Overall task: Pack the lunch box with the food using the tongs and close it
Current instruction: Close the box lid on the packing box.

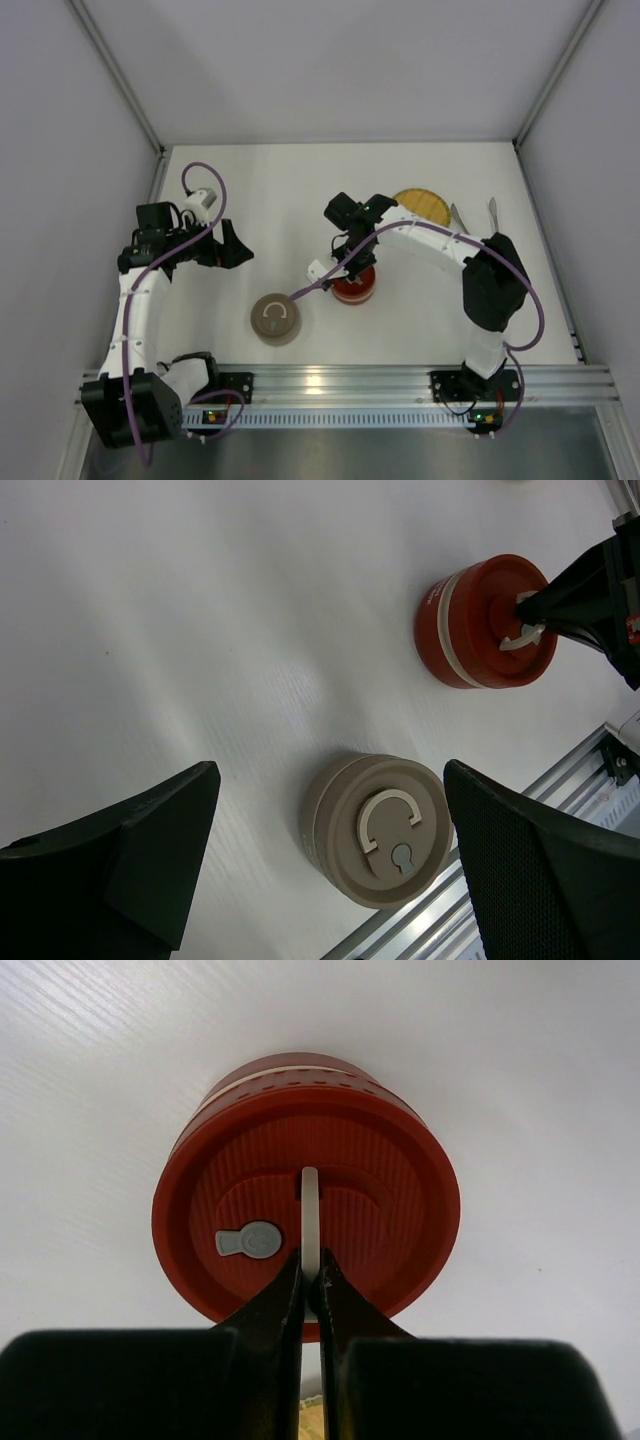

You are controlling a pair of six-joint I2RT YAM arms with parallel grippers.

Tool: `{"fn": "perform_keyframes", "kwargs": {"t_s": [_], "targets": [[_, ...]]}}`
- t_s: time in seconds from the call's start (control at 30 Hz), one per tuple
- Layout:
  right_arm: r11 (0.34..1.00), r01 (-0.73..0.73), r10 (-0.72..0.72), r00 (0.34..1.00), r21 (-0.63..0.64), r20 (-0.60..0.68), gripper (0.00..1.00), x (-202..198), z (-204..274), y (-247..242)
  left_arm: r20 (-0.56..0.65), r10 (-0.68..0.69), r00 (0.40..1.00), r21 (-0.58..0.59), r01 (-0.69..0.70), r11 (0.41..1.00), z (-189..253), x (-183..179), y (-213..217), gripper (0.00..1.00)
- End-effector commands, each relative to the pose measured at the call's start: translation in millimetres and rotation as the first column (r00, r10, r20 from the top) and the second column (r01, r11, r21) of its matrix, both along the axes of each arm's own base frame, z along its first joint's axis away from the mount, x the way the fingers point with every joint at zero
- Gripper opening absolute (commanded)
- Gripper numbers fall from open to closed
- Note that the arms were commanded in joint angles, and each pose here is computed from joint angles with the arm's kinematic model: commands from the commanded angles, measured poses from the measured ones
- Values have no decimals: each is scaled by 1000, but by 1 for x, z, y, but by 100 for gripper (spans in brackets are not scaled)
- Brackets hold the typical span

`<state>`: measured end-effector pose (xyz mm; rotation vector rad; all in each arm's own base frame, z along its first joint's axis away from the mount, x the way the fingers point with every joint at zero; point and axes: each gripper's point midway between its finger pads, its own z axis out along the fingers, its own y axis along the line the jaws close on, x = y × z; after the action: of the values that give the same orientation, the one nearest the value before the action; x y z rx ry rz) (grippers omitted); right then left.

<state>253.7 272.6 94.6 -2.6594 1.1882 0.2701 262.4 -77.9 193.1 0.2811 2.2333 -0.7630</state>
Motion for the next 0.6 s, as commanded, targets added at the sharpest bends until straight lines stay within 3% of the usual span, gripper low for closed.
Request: {"fn": "perform_keyframes", "kwargs": {"t_s": [0.0,0.57], "targets": [[992,-26,20,999,126,46,0,-4,31,20,55,-19,998,-7,20,1000,8,3,-1,98],[996,-1,-1,1000,88,21,0,3,10,5,56,-19,998,-3,19,1000,8,2,-1,98]]}}
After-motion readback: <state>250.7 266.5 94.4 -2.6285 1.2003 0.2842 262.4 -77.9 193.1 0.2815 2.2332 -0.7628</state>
